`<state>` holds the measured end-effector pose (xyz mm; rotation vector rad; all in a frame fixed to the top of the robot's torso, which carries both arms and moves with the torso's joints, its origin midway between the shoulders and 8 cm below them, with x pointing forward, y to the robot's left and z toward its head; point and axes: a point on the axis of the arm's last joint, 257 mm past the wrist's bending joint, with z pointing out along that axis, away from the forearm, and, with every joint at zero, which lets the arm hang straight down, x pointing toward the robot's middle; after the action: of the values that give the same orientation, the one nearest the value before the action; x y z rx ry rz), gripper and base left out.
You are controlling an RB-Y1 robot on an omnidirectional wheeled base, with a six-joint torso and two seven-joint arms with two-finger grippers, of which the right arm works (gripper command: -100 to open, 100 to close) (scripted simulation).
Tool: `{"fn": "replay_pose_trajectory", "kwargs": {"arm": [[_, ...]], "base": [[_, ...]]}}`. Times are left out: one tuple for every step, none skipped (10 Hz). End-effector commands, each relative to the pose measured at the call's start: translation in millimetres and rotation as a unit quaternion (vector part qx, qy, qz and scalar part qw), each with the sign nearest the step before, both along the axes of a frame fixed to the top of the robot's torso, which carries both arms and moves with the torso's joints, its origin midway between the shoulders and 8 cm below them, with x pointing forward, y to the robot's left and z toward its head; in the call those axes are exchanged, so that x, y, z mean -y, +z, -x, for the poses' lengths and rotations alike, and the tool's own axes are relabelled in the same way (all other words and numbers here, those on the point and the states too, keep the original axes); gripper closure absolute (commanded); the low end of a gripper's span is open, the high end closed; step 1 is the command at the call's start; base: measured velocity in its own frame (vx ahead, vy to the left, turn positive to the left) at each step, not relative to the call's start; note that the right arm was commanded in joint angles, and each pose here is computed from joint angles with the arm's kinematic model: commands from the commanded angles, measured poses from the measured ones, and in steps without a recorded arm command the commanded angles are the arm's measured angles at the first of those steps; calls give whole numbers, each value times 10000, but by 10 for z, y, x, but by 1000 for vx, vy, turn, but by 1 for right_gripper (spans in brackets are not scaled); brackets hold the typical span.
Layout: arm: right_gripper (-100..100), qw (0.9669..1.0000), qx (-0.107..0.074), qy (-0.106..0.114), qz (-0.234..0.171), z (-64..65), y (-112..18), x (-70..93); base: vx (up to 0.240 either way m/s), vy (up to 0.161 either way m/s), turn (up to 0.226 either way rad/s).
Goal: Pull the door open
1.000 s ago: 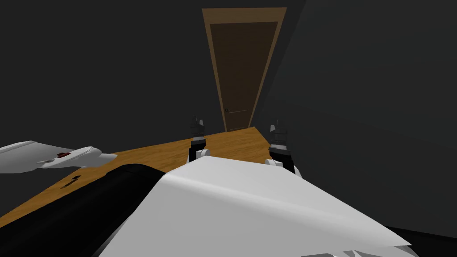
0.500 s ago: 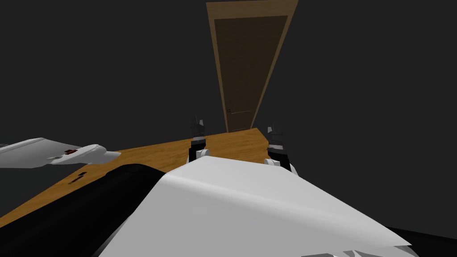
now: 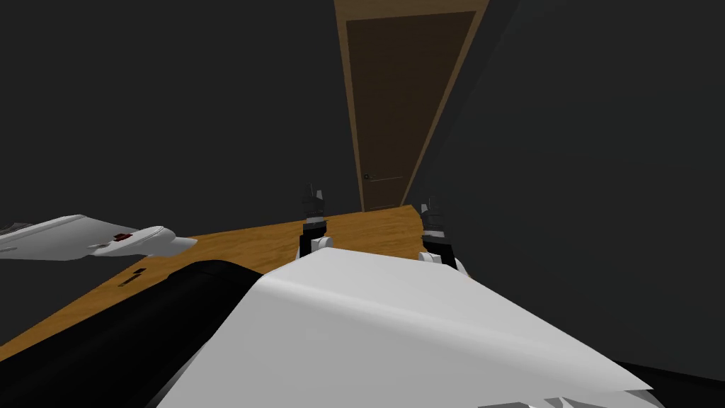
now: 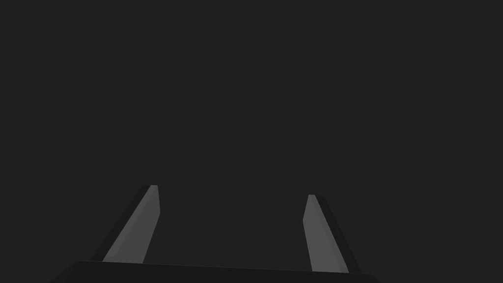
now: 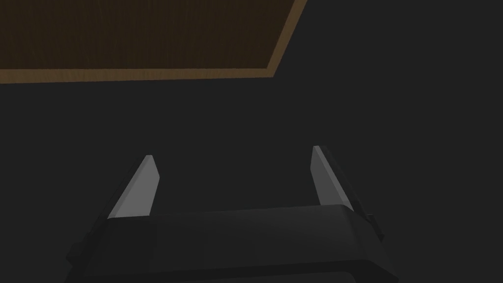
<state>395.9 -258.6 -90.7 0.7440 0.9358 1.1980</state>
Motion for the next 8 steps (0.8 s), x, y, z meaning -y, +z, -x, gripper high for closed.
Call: {"fn": "replay_pose_trajectory", "kwargs": {"arm": [[-100, 10000, -76, 48, -31, -43, -111, 5], [-100, 9999, -123, 75, -48, -65, -174, 11], [-100, 9998, -171, 100, -64, -87, -237, 18], [-100, 9996, -221, 126, -81, -109, -304, 26], [-100, 9995, -274, 152, -99, -132, -373, 36], [-100, 9992, -326, 175, -117, -153, -441, 47], [-100, 9990, -378, 197, -134, -174, -509, 59], [-100, 9987, -430, 218, -150, -194, -577, 73]], "base": [[98, 63, 66], [94, 57, 55], [96, 59, 71], [100, 73, 65], [107, 64, 60], [103, 64, 71], [103, 65, 68], [117, 51, 72]]}}
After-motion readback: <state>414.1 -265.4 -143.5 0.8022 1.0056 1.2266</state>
